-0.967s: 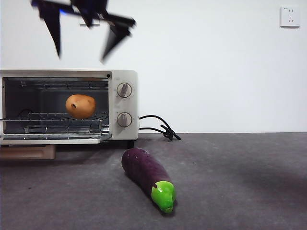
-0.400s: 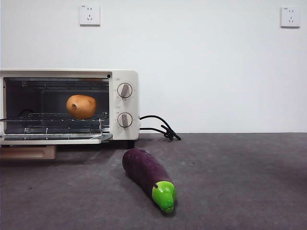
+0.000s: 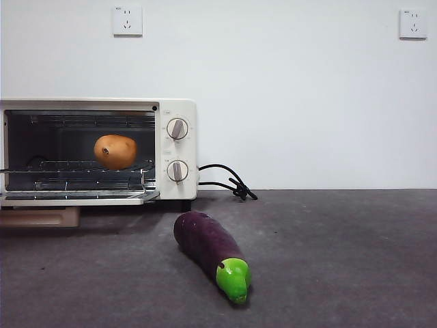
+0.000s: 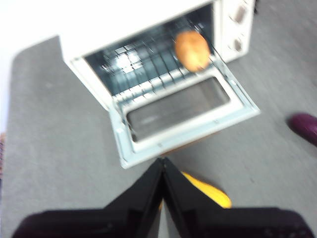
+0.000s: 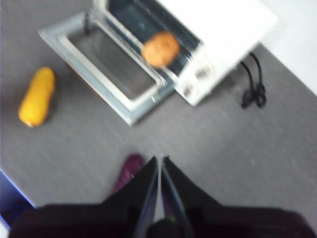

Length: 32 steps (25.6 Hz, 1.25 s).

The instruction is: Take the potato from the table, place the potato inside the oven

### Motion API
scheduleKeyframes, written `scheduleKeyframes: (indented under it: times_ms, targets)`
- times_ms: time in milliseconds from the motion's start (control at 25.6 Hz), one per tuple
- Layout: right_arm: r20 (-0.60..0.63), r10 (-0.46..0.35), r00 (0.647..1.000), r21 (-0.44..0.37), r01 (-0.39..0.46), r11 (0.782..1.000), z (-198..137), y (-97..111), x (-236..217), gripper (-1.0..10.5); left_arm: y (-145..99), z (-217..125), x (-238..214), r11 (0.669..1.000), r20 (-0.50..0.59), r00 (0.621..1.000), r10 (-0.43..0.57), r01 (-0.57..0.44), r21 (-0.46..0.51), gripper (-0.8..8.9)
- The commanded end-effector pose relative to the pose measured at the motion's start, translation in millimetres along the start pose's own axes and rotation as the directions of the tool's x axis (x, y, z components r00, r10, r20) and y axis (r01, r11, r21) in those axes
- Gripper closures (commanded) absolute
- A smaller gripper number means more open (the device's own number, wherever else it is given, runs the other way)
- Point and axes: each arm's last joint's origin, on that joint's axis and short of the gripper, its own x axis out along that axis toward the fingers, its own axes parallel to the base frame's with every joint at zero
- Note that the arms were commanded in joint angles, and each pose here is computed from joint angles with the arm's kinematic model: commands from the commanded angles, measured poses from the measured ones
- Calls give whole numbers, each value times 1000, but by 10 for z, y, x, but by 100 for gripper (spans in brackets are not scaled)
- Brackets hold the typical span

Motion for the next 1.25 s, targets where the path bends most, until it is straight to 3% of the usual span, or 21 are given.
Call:
scheduleKeyframes:
  times_ms: [39, 156, 273, 312, 352, 430, 508, 625, 742, 898, 977, 1094, 1250]
  targets:
    - [-79, -34, 996, -4, 34, 999, -220, -104, 29, 924, 16, 69, 115, 1000, -14, 1000, 6, -5, 16, 823]
    - [-58, -67, 996, 51, 70, 996, -385, -253, 0, 924, 62, 155, 311, 1000, -49, 999, -17, 17, 10, 823]
    - [26, -81, 996, 116, 78, 990, -556, -359, -49, 924, 198, 236, 598, 998, -97, 995, -38, 32, -61, 823]
    - [56, -81, 995, 146, 72, 987, -680, -402, -70, 924, 310, 257, 773, 989, -117, 990, -78, 61, -135, 823]
    - [67, -84, 994, 166, 72, 983, -790, -433, -75, 924, 406, 273, 932, 971, -119, 984, -134, 106, -216, 823]
    - [56, -117, 991, 205, 104, 973, -1068, -483, -65, 924, 657, 251, 1279, 902, -101, 959, -266, 211, -377, 822]
    - [41, -134, 990, 230, 121, 965, -1328, -486, -43, 924, 815, 190, 1604, 846, -125, 931, -342, 247, -473, 822]
    - [108, -77, 991, 280, 44, 959, -1636, -442, -46, 924, 1002, 17, 2034, 805, -230, 898, -376, 194, -561, 822]
    - [183, -78, 980, 334, 13, 942, -1851, -405, -89, 924, 1143, -175, 2376, 749, -280, 854, -439, 176, -638, 822]
    - [145, -154, 977, 417, 81, 905, -1995, -397, -96, 924, 1383, -474, 2702, 697, -331, 825, -458, 103, -710, 822]
    - [132, -174, 976, 447, 98, 889, -2006, -401, -97, 924, 1527, -627, 2788, 654, -323, 823, -468, 77, -753, 822]
    - [130, -177, 976, 469, 96, 878, -2005, -402, -94, 924, 1756, -865, 2850, 593, -317, 831, -458, 19, -805, 822]
    - [124, -175, 977, 500, 91, 861, -1998, -400, -78, 924, 1923, -1191, 2923, 513, -352, 796, -492, -61, -856, 822]
